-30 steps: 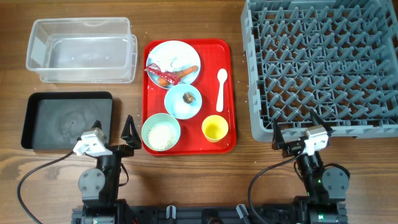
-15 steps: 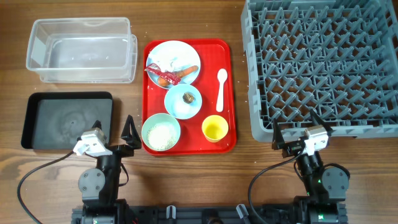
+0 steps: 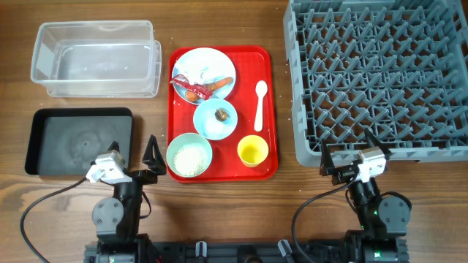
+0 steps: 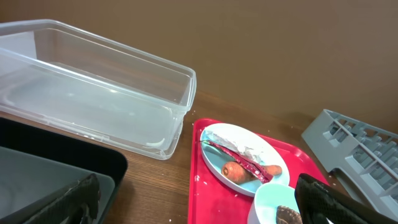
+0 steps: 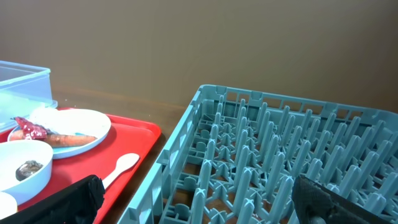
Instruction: Sort waste into correct bins and load items into the dishwasher rack
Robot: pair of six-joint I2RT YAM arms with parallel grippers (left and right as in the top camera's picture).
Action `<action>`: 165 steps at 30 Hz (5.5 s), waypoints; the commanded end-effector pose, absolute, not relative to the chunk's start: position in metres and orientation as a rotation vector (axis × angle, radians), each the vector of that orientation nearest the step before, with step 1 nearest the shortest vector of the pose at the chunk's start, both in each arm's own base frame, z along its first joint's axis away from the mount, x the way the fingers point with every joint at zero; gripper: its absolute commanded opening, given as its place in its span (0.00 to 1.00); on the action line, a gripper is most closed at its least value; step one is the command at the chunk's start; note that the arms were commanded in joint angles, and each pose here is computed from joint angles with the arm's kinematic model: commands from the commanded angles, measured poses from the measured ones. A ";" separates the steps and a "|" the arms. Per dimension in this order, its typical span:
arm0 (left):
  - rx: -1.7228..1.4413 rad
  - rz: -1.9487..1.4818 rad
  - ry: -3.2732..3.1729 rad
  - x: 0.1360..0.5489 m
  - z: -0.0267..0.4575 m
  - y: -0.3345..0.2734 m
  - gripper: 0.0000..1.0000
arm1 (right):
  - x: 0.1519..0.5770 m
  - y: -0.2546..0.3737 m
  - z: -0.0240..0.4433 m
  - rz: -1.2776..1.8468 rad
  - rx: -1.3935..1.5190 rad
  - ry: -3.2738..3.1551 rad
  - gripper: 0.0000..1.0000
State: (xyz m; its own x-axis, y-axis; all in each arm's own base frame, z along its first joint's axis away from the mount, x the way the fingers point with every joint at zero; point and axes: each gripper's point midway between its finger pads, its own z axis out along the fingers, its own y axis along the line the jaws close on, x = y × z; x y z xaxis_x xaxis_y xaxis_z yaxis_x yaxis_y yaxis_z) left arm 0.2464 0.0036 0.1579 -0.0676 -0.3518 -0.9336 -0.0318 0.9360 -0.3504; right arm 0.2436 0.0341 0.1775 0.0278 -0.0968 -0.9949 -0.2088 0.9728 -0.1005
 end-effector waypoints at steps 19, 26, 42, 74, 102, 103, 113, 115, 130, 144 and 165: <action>-0.159 -0.368 1.585 0.240 0.192 -0.021 1.00 | 0.236 0.039 0.227 0.106 -0.253 1.400 1.00; -0.134 -0.330 1.658 0.237 0.247 -0.021 1.00 | 0.231 0.039 0.286 0.096 -0.258 1.340 1.00; -0.267 -0.325 2.320 0.320 0.272 -0.022 1.00 | 0.303 0.061 0.353 0.355 -0.292 1.890 1.00; -0.835 -0.126 2.756 0.453 0.070 -0.111 1.00 | 0.340 0.061 0.265 0.500 -0.156 2.372 1.00; -0.753 -0.161 2.696 0.501 -0.004 -0.127 0.04 | 0.335 0.058 0.259 0.488 -0.141 2.408 1.00; -0.753 -0.160 2.697 0.501 -0.005 -0.127 0.04 | 0.335 0.058 0.259 0.488 -0.141 2.408 1.00; -0.631 -0.256 2.614 0.509 0.067 -0.132 0.04 | 0.335 0.058 0.259 0.488 -0.142 2.407 1.00; -0.600 -0.286 2.558 0.510 0.101 -0.131 0.04 | 0.335 0.058 0.259 0.488 -0.142 2.408 0.99; -0.905 -0.089 2.261 0.488 0.218 0.042 0.04 | 0.335 0.058 0.259 0.490 -0.138 2.408 1.00; -1.090 -0.010 2.201 0.530 0.132 0.130 0.66 | 0.333 0.058 0.257 0.491 -0.137 2.417 1.00; -0.371 -0.011 2.379 0.501 0.218 0.031 1.00 | 0.335 0.058 0.258 0.490 -0.138 2.410 1.00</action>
State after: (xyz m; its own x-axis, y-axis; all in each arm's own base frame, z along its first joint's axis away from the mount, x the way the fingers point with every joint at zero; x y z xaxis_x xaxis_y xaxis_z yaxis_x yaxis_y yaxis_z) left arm 0.5173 0.0784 0.1609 -0.6596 -0.4627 -0.5923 -0.4623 0.8711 -0.1658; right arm 0.3317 0.0593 0.2530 -0.7830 0.0221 -0.6216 -0.2223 0.9234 0.3129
